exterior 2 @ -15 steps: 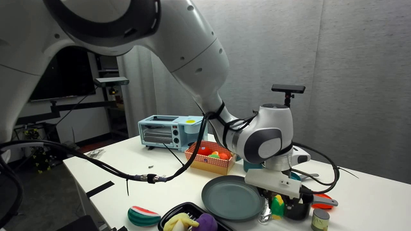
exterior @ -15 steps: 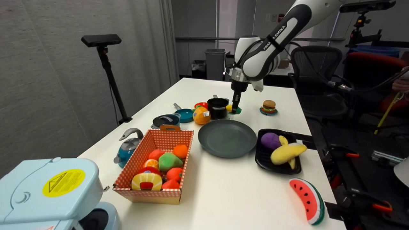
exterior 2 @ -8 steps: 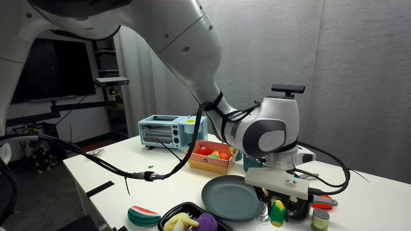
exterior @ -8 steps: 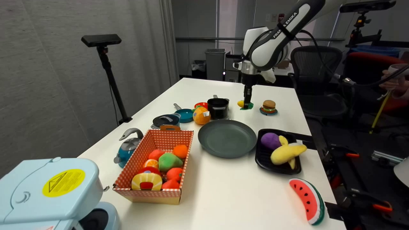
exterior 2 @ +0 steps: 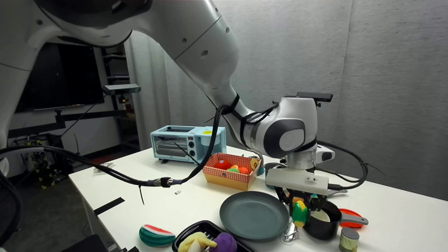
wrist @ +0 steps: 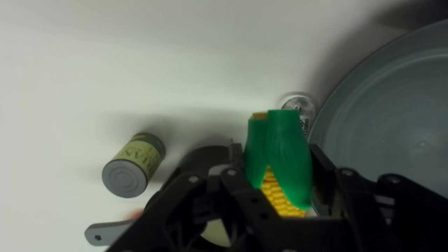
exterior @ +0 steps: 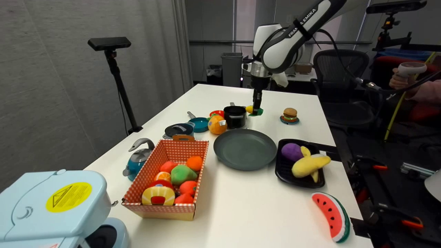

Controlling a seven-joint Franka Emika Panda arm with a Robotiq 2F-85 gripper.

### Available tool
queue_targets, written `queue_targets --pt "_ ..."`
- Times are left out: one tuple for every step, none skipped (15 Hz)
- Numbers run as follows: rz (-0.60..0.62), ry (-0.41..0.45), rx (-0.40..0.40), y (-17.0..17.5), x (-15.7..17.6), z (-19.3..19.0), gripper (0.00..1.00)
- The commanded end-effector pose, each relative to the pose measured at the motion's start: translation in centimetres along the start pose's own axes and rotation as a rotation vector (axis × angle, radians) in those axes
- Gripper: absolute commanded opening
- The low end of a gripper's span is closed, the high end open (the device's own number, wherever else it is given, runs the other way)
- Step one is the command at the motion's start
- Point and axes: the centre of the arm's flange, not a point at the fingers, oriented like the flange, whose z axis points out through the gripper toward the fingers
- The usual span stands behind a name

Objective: Pick the yellow and green object and put it in the cup

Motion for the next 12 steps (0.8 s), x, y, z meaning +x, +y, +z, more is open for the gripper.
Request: queue_targets --pt "0.027 0.017 0.002 -0.8 3.3 -0.3 0.22" --pt "0.034 0.023 -0.001 -1.1 3.9 -0.3 0.22" --pt "0.045 0.028 -0.002 -1.0 4.8 -0.2 0.22" --pt "0.055 0.032 -0.004 -1.0 5.3 -0.1 0.22" --pt "0.072 0.038 -0.007 -1.0 6.0 0.0 0.22" --pt "0.090 0.043 -0.010 -0.8 6.6 0.1 0.22" --pt "0.106 0.048 -0.014 -0.7 7.1 0.3 0.22" --pt "0.124 0.054 -0.018 -0.4 7.6 0.4 0.22" --pt "0.142 0.061 -0.023 -0.2 8.0 0.5 0.22" --pt "0.159 0.068 -0.028 0.1 8.4 0.6 0.22" --pt "0.177 0.072 -0.031 0.5 8.7 0.7 0.22" --pt "0.193 0.077 -0.034 0.8 9.0 0.8 0.22"
